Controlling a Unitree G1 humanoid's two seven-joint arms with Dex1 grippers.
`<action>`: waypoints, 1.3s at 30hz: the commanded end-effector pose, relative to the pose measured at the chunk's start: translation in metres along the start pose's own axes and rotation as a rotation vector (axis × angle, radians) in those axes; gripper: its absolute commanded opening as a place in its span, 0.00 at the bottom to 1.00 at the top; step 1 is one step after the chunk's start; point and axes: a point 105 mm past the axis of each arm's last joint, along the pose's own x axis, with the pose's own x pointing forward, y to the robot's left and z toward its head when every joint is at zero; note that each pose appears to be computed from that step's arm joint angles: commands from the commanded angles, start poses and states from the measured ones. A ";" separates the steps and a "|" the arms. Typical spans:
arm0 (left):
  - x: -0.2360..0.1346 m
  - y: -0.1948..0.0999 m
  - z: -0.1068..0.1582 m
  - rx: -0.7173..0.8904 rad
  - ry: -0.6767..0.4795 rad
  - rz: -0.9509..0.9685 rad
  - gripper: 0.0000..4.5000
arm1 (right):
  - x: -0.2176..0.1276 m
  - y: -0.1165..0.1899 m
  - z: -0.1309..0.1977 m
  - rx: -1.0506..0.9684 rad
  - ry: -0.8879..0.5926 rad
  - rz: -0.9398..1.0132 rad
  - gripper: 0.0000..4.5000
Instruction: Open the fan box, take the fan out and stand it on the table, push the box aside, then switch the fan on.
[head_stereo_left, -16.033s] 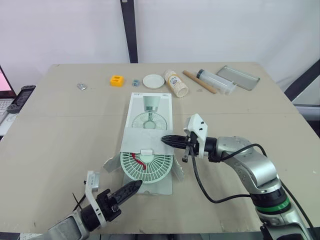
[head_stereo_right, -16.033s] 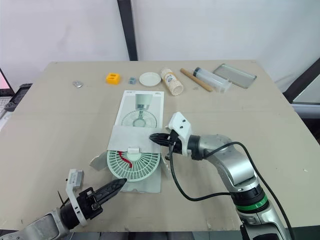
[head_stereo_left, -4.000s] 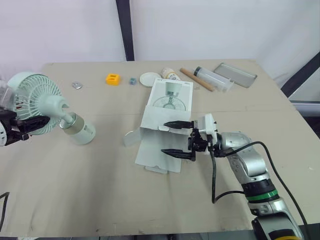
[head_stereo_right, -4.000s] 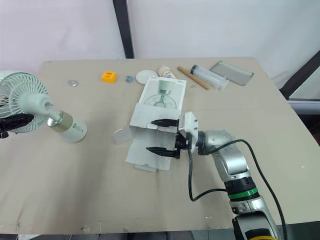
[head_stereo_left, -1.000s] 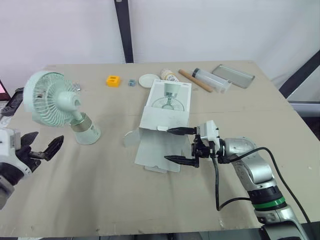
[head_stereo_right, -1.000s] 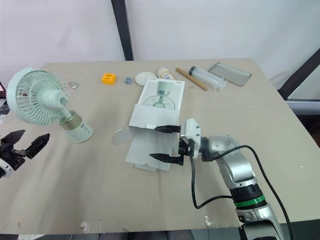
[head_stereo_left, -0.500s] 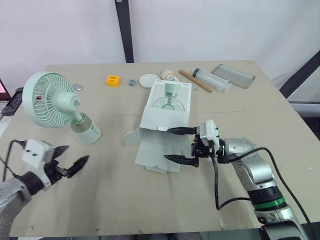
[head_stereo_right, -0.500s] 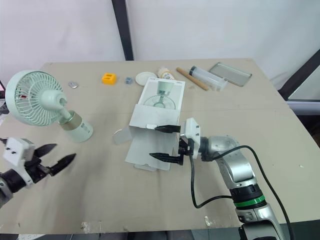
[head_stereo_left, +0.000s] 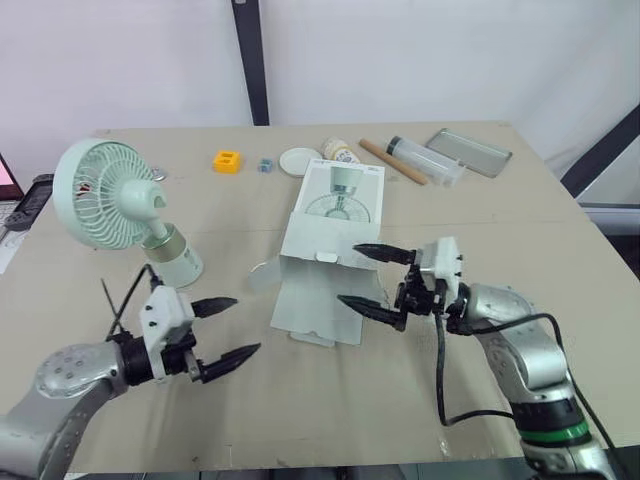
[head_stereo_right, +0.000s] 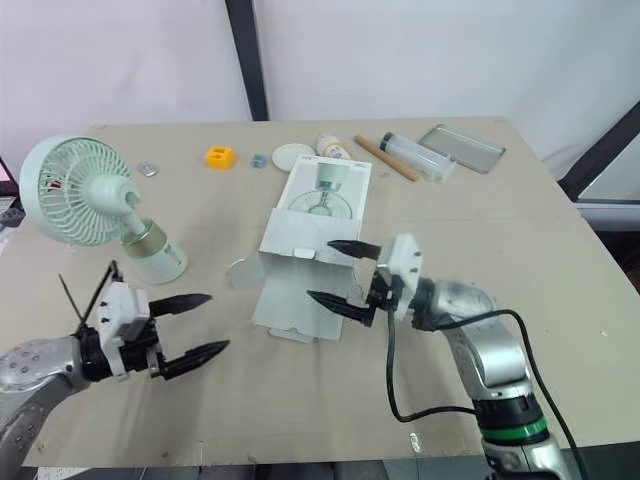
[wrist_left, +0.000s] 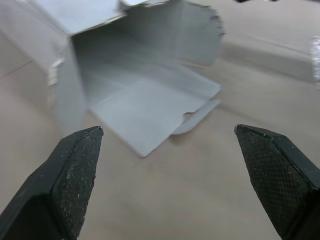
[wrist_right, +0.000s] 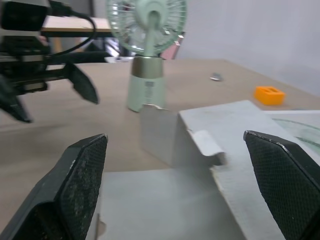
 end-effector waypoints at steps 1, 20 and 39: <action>0.007 -0.007 0.006 0.055 -0.017 -0.053 1.00 | -0.003 0.000 0.005 -0.036 0.014 -0.122 1.00; 0.025 -0.004 0.012 0.105 -0.059 -0.078 1.00 | 0.009 -0.002 -0.049 0.146 0.234 -0.465 1.00; 0.036 -0.005 0.013 0.116 -0.082 -0.083 1.00 | 0.002 -0.029 -0.048 0.116 0.276 -0.579 0.03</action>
